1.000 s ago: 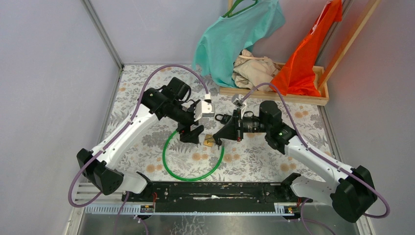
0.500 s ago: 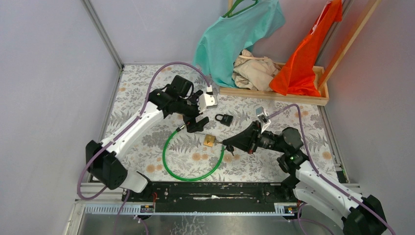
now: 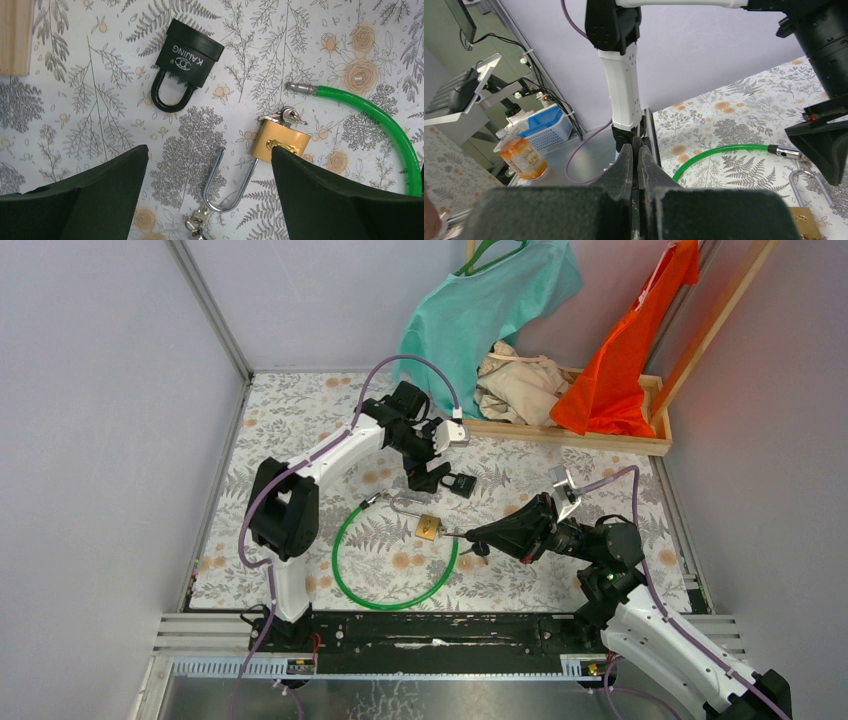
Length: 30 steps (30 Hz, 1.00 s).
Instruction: Unlock with the key
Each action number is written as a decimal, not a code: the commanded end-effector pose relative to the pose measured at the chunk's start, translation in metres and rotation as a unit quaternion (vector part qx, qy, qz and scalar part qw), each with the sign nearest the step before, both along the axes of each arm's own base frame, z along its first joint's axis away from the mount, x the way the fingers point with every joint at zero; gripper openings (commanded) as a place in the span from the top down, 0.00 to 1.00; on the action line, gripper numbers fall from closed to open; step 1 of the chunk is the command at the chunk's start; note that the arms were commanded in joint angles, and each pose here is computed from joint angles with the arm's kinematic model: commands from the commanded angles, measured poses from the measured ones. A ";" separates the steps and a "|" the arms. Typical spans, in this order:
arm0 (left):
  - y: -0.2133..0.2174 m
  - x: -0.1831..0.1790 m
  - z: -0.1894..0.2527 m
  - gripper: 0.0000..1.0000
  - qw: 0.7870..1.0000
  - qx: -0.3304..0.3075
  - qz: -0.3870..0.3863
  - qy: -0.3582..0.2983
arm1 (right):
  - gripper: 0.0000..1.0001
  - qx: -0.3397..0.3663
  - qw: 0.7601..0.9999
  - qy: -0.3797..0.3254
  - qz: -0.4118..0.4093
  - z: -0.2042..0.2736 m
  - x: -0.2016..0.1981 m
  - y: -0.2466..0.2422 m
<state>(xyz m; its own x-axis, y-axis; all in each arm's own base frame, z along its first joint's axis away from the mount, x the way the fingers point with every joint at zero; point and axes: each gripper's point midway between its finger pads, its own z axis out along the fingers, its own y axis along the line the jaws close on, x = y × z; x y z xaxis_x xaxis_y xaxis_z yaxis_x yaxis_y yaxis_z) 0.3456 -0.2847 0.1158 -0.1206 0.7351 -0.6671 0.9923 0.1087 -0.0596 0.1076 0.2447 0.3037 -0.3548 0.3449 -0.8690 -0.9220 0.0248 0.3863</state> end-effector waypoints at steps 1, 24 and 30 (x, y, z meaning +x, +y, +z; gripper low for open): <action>-0.016 0.017 -0.003 0.00 0.998 -0.027 -0.039 -0.029 | 1.00 0.019 1.000 -0.009 0.008 0.019 -0.009 -0.005; -0.061 0.047 -0.078 0.00 0.973 -0.037 -0.200 -0.114 | 1.00 -0.125 0.983 0.094 -0.099 0.036 -0.012 -0.040; -0.079 0.047 -0.085 0.00 0.972 -0.036 -0.206 -0.112 | 1.00 -0.120 0.982 0.096 -0.109 0.036 -0.012 -0.043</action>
<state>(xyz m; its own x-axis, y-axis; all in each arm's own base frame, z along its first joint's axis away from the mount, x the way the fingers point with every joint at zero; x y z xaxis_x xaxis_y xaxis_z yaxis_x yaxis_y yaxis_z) 0.3828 -0.3414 0.0249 0.2658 0.6893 -0.6740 0.9580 -0.2668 0.1050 0.0915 0.2052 0.3344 -0.4903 0.1959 -0.8492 -0.7932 0.3035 0.5280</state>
